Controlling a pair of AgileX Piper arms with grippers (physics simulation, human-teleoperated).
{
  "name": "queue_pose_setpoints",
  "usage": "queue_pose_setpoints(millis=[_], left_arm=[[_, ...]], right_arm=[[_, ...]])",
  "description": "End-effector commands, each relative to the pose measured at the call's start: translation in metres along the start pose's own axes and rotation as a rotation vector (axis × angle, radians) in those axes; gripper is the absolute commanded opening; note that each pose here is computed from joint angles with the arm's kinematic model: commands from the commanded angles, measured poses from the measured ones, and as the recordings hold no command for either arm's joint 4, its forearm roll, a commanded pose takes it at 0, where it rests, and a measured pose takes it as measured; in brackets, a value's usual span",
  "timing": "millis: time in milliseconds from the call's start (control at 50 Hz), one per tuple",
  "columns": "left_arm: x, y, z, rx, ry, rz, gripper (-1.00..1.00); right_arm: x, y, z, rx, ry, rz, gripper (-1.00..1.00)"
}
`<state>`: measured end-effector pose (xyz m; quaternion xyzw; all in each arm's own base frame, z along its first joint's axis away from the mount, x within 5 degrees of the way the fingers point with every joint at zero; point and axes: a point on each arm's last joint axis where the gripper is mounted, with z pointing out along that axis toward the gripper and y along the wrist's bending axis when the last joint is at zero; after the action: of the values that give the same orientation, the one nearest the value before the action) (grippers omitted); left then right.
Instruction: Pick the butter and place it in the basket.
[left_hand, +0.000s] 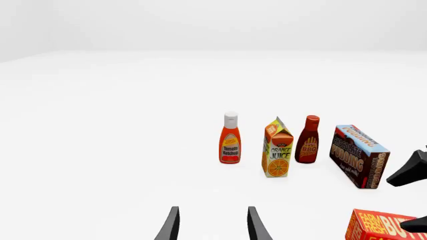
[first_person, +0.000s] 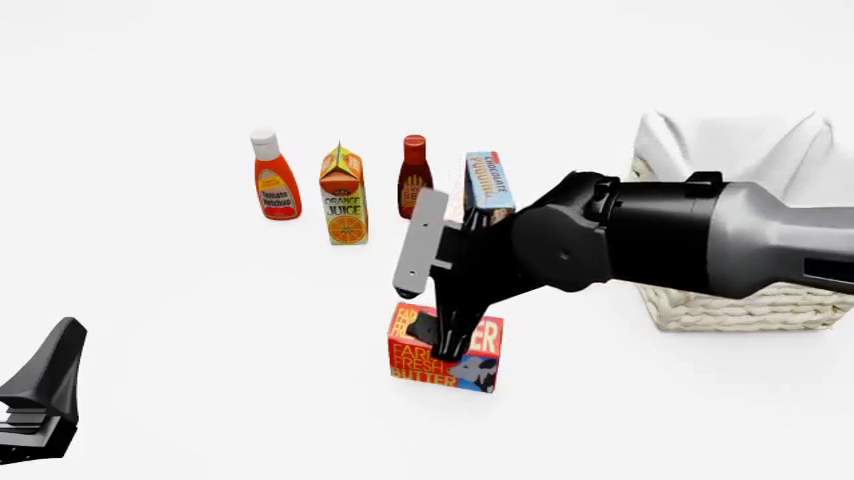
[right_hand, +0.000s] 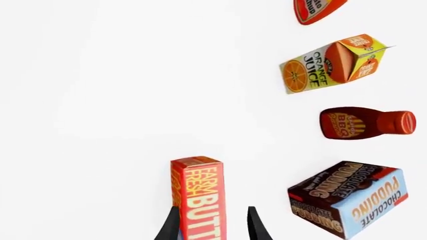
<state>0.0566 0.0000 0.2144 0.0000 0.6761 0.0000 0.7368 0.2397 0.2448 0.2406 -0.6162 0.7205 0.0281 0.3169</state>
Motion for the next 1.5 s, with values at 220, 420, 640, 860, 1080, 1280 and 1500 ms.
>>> queue_pose_setpoints(millis=[220,420,640,860,1080,1280,1500], left_arm=[[0.0,0.0,0.0,0.0,0.0,0.0,1.0],[0.0,0.0,0.0,0.0,0.0,0.0,1.0],[0.0,0.0,0.0,0.0,0.0,0.0,1.0],[0.0,0.0,0.0,0.0,0.0,0.0,1.0],[0.0,0.0,0.0,0.0,0.0,0.0,1.0],[0.0,0.0,0.0,0.0,0.0,0.0,1.0],[0.0,0.0,0.0,0.0,0.0,0.0,1.0]], right_arm=[[0.001,0.004,0.008,-0.007,0.0,0.003,1.0],[0.002,0.007,0.013,-0.01,0.0,0.006,1.0],[0.004,0.004,0.019,-0.005,0.004,0.016,1.0],[0.007,0.013,0.024,-0.014,0.001,0.003,1.0],[0.009,0.016,0.023,-0.011,-0.007,-0.029,1.0],[0.009,0.016,0.023,-0.011,-0.007,-0.029,1.0],[0.009,0.016,0.023,-0.011,-0.007,-0.029,1.0]])
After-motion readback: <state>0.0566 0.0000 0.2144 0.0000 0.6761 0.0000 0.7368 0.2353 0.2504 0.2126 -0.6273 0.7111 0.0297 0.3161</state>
